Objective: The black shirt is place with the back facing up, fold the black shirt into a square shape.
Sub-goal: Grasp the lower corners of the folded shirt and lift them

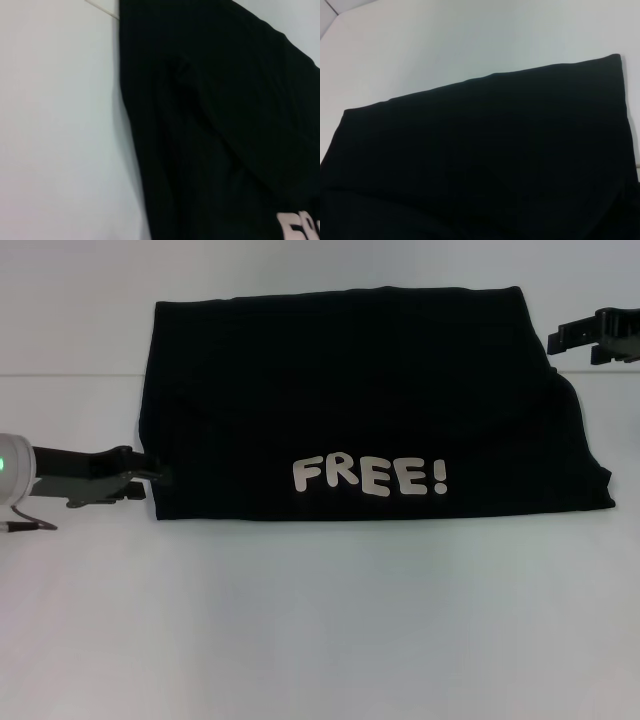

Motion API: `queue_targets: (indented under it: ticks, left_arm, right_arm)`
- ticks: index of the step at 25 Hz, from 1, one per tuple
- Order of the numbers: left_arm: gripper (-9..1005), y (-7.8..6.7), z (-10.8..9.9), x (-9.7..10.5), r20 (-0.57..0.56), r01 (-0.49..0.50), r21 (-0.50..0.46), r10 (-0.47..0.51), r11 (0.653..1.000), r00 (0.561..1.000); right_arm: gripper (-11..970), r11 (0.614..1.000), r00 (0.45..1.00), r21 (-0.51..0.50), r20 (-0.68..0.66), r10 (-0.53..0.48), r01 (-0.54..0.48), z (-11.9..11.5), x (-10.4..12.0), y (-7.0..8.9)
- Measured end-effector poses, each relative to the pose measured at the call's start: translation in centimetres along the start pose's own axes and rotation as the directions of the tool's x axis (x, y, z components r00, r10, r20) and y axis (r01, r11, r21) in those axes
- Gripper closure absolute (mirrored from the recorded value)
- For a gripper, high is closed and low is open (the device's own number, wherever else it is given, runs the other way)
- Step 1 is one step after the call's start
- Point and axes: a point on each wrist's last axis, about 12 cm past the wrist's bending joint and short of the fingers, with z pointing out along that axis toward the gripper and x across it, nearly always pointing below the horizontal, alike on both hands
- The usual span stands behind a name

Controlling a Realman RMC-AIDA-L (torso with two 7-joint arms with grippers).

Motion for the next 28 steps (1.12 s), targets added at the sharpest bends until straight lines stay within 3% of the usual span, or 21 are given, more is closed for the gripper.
queue_targets:
  ticks: [6, 15, 28]
  left_arm:
    - [498, 0.6, 1.5, 0.6, 0.033, -0.003, -0.043, 0.004, 0.999, 0.999]
    - [501, 0.7, 2.1, 0.8, 0.045, -0.003, -0.055, 0.005, 0.999, 0.999]
    - [511, -0.7, 3.4, 1.5, -0.001, -0.030, -0.038, 0.030, 0.999, 1.000]
  right_arm:
    - [215, 1.000, 1.000, 0.002, 0.000, 0.000, 0.000, 0.0, 0.1, -0.1]
    - [216, 1.000, 1.000, 0.008, -0.001, 0.006, -0.006, 0.0, 0.4, -0.5]
    - [216, 1.000, 1.000, 0.014, -0.002, 0.011, -0.011, 0.0, 0.6, -0.8]
